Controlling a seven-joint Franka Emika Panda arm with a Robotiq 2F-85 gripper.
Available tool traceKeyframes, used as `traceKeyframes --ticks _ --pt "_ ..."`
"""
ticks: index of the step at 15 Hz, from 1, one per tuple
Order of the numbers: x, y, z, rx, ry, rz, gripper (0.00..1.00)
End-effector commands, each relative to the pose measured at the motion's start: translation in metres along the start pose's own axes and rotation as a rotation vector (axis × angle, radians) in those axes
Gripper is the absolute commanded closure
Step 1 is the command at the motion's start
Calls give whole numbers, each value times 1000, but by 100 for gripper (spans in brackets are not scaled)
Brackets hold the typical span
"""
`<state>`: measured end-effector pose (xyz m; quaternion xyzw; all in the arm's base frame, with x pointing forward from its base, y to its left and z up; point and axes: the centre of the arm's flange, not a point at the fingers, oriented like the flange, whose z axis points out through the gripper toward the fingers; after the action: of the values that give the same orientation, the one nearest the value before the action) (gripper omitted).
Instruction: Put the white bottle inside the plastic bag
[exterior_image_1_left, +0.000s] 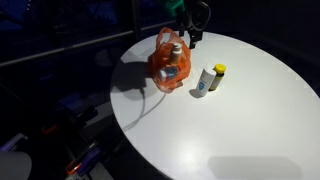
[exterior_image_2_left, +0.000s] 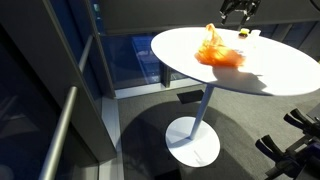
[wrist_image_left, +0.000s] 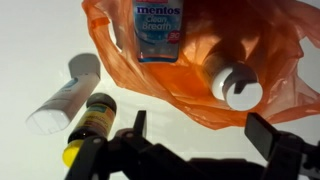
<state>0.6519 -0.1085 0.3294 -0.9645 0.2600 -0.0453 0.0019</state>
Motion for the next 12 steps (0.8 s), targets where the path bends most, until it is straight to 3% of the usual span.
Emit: traceKeyframes --ticks 1,6,12 --pt "-22 29 -32 -14 -65 22 0" --pt "-52 54 -74 -28 -133 4 0" --pt "-89 77 -121 -76 -152 -50 0"
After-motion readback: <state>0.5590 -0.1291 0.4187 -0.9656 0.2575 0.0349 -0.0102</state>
